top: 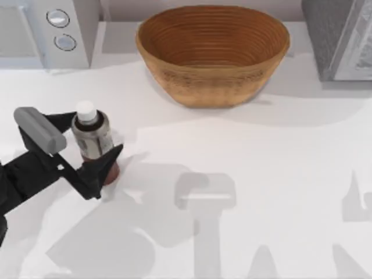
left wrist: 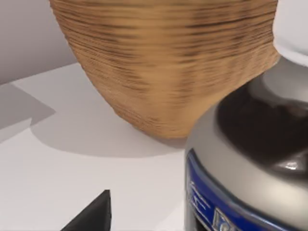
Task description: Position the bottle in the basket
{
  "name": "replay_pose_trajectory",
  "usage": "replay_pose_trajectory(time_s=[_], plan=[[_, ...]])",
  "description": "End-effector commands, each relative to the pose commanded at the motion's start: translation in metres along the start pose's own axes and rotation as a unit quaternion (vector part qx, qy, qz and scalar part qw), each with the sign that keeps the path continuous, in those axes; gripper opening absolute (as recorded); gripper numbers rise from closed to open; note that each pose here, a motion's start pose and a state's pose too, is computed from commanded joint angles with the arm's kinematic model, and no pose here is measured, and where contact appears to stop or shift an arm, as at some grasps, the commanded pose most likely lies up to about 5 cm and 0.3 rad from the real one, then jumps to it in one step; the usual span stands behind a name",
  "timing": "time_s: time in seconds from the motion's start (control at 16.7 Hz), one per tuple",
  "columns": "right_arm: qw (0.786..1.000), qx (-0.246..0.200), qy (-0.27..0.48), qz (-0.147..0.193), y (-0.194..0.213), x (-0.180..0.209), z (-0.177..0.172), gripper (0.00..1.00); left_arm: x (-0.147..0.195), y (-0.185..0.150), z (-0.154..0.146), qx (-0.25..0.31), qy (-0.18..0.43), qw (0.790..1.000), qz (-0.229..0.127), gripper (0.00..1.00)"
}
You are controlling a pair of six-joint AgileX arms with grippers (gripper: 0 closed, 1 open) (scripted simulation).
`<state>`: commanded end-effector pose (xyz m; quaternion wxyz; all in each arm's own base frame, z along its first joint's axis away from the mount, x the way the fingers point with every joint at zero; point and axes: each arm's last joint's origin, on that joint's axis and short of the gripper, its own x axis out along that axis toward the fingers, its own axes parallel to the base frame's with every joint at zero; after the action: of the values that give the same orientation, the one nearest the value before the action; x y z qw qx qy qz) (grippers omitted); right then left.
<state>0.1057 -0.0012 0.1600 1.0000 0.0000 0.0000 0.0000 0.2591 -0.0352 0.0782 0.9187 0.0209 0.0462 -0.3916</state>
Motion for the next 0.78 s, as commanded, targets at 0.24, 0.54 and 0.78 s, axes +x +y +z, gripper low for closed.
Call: replay_pose_trajectory(time_s=[0.24,0.54,0.78], plan=[[1.000,0.000,0.000,0.000,0.0000,0.0000,0.0000,1.00,0.0137,-0.0018,-0.0004,0.000,0.000,1.000,0.000,1.00],[1.000,0.000,0.000,0.000,0.0000,0.0000,0.0000,1.00,0.0137,-0.0018,-0.0004,0.000,0.000,1.000,0.000,0.77],[1.000,0.000,0.000,0.000,0.0000,0.0000,0.0000,1.00,0.0137,-0.0018,-0.0004,0.000,0.000,1.000,0.000,0.47]])
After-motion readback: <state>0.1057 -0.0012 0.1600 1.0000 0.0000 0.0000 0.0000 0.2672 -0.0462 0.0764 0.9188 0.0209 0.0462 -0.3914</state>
